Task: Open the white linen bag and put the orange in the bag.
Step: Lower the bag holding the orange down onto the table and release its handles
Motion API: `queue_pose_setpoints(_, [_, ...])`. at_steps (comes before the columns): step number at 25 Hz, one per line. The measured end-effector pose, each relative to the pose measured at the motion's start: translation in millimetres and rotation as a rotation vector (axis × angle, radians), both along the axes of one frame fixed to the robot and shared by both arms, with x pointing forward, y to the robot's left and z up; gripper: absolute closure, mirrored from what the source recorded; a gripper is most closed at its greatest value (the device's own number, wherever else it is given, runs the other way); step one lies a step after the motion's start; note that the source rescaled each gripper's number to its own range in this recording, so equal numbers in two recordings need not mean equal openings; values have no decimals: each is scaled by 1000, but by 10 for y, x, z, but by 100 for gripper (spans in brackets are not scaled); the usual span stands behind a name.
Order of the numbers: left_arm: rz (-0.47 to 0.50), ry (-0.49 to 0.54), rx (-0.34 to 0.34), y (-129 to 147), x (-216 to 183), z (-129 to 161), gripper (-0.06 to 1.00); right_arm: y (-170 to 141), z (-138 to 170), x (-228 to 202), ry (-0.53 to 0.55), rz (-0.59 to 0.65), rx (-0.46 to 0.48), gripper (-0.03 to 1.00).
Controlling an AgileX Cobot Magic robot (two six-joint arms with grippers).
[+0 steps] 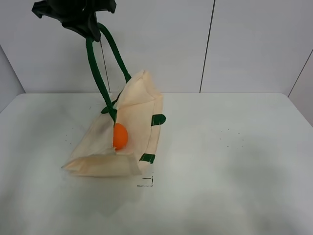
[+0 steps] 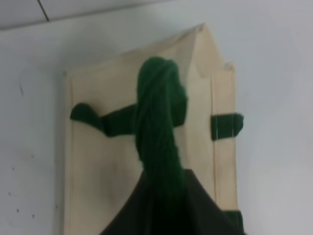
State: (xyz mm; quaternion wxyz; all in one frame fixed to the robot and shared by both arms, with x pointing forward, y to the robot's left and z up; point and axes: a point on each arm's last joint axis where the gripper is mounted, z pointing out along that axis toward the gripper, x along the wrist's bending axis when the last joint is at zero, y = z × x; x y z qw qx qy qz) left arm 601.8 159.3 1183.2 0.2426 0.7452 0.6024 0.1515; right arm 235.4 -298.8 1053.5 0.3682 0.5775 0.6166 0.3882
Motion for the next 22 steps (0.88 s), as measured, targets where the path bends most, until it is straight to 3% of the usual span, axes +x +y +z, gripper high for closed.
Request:
queue_pose_setpoints(5, [-17,125,-22,-160,231,-578,93,0,-3,1,1,0,0,-3])
queue_pose_setpoints(7, [-30,170,-26,-240,360,-890,86,0,-3,1,1,0,0,-3])
queue_pose_setpoints(9, [-31,222,-25,-304,475,-1206,69,0,-3,1,1,0,0,-3])
queue_pose_setpoints(12, [-29,284,-3,-344,572,-1522,28,0,-3,1,1,0,0,-3])
queue_pose_setpoints(14, [-28,306,6,-356,602,-1634,13,0,-3,1,1,0,0,-3])
queue_pose_setpoints(18, [-27,315,35,-340,616,-1692,4,0,-3,1,1,0,0,-3])
queue_pose_setpoints(22, [8,313,123,-252,614,-1682,3,0,-3,1,1,0,0,-3])
